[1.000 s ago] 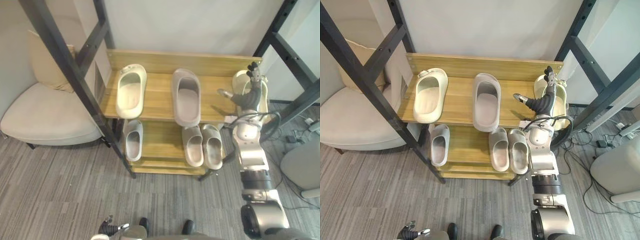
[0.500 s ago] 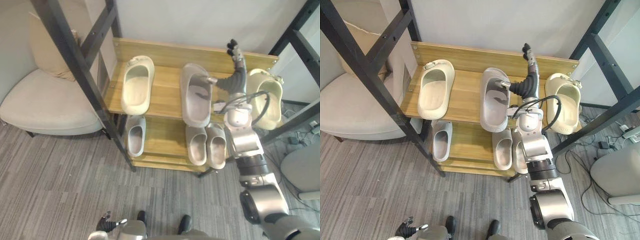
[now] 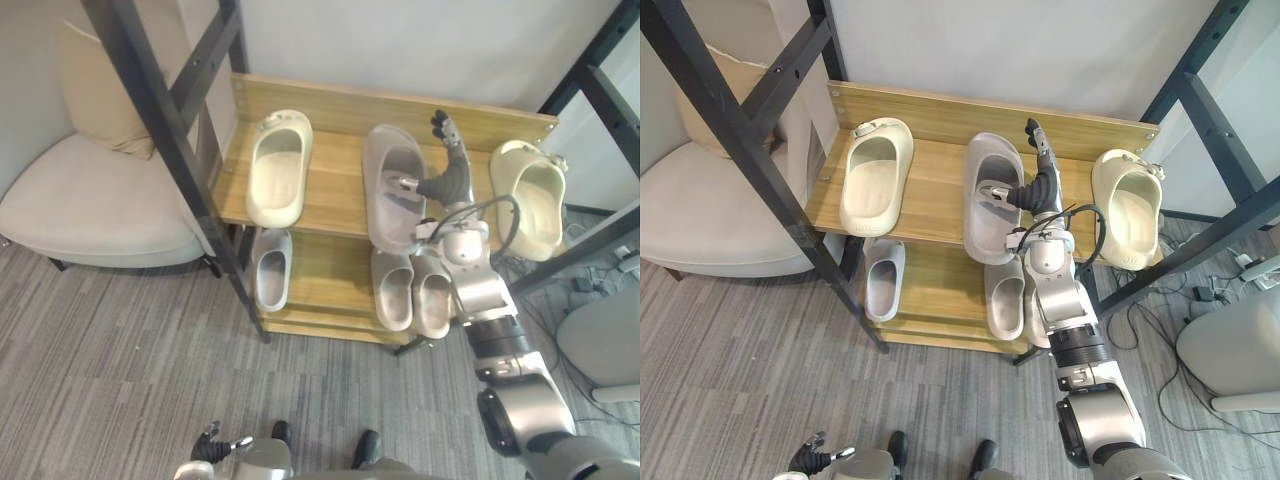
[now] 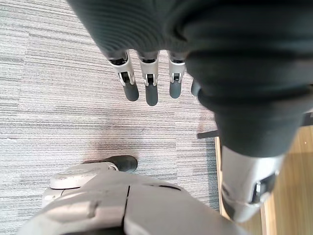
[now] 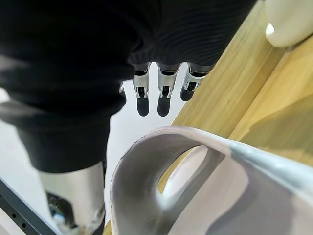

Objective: Organize the slippers on the shoe rack

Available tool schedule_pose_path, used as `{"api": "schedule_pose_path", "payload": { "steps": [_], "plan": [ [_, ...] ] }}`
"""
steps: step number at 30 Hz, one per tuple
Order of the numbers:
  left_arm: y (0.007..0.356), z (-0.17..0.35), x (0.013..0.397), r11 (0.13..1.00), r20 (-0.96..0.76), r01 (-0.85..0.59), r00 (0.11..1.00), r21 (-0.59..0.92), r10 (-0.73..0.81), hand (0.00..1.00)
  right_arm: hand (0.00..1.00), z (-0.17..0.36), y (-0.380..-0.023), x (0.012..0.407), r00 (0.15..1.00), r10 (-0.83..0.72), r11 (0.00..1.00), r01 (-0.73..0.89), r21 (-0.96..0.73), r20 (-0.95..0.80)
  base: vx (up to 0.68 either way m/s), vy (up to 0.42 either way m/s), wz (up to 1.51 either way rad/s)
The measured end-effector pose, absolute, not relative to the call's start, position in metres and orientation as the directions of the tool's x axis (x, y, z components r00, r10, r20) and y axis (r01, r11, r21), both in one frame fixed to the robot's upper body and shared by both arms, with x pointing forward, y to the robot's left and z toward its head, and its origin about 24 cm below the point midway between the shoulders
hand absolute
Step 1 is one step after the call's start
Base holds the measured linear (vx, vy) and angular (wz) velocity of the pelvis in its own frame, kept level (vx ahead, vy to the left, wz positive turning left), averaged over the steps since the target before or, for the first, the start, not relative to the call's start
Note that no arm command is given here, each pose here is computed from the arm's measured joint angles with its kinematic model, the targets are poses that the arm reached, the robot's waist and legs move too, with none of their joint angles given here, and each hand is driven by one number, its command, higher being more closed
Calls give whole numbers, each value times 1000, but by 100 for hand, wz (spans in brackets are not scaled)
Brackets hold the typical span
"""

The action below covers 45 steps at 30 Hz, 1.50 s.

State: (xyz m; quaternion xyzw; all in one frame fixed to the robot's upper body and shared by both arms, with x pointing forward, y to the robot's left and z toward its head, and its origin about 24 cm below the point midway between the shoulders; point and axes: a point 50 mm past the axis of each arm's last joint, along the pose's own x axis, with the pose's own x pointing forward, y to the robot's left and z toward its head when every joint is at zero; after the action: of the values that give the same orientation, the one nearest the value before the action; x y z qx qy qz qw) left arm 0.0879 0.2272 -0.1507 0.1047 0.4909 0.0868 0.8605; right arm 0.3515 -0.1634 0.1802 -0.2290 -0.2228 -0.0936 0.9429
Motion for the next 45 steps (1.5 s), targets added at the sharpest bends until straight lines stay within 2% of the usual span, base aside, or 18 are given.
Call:
{"api": "schedule_pose_path", "payload": {
  "steps": [7, 17, 31, 33, 34, 45],
  "plan": [
    [228, -150, 89, 963, -824, -48, 507, 266, 253, 0, 0, 165, -174, 359, 910, -136, 849, 311, -427, 391, 0, 0, 0],
    [228, -150, 91, 963, -820, -66, 510, 262, 259, 0, 0, 164, -180, 359, 893, -225, 853, 373, -364, 389, 0, 0, 0],
    [229, -148, 93, 963, -815, -86, 518, 255, 262, 0, 0, 179, -175, 367, 893, -184, 862, 347, -369, 411, -4, -3, 0],
    [229, -148, 94, 963, -813, -88, 520, 256, 263, 0, 0, 183, -173, 373, 902, -150, 849, 327, -415, 404, -74, -50, 6],
    [230, -148, 94, 963, -812, -89, 520, 256, 264, 0, 100, 184, -173, 373, 904, -147, 848, 325, -419, 402, -53, -34, 5],
    [238, -143, 104, 954, -785, -156, 543, 256, 299, 0, 100, 208, -162, 387, 899, -116, 855, 307, -417, 423, -40, -37, 3]
  ]
}}
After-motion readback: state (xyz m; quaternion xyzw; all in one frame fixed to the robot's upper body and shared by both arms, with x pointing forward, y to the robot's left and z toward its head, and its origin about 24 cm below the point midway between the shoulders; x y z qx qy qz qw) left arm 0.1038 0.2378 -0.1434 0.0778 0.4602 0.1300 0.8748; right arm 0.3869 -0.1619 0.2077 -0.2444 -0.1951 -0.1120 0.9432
